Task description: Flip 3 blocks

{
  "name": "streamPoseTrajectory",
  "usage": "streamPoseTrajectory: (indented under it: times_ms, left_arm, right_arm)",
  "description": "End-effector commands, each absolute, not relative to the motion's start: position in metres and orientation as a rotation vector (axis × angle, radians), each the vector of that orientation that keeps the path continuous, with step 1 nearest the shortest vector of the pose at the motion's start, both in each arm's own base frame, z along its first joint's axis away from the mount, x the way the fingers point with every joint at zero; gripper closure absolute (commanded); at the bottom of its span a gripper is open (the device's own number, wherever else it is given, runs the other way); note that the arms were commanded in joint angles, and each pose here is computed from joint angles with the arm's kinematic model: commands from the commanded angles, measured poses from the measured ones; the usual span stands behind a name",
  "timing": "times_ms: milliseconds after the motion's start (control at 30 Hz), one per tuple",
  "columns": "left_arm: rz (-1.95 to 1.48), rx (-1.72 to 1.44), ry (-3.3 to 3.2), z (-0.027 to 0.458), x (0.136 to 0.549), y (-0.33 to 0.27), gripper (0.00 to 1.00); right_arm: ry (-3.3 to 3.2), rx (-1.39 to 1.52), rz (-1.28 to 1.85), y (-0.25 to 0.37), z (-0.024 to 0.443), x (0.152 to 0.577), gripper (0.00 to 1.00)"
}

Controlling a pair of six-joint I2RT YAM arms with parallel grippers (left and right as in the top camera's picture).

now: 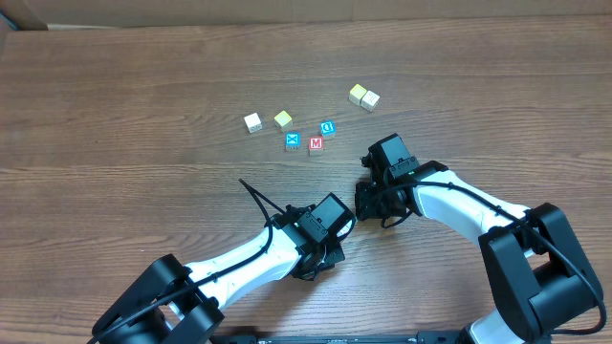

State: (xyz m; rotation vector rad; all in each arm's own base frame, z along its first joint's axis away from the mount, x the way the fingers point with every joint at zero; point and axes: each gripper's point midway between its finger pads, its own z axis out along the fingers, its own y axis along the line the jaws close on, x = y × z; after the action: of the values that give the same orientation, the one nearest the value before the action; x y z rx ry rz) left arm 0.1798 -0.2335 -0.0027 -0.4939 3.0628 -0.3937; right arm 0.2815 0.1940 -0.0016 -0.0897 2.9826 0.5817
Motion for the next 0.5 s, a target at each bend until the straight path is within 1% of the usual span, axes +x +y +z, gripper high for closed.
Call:
streamPoseTrajectory:
  times_ms: [0,467]
  left_arm:
    - [-0.322,-0.520,3.064,-0.0103,0.1782,-0.2250,0.96]
    - [-0.267,-0.536,3.046,-0.0114,0.1816,-0.2160,0.96]
  right_arm:
    - [3.029,-0.117,0.569,0.1899,-0.0149,0.2714,0.96]
    - [3.032,-0.166,0.614,0.1942,-0.0133,0.2675,0.96]
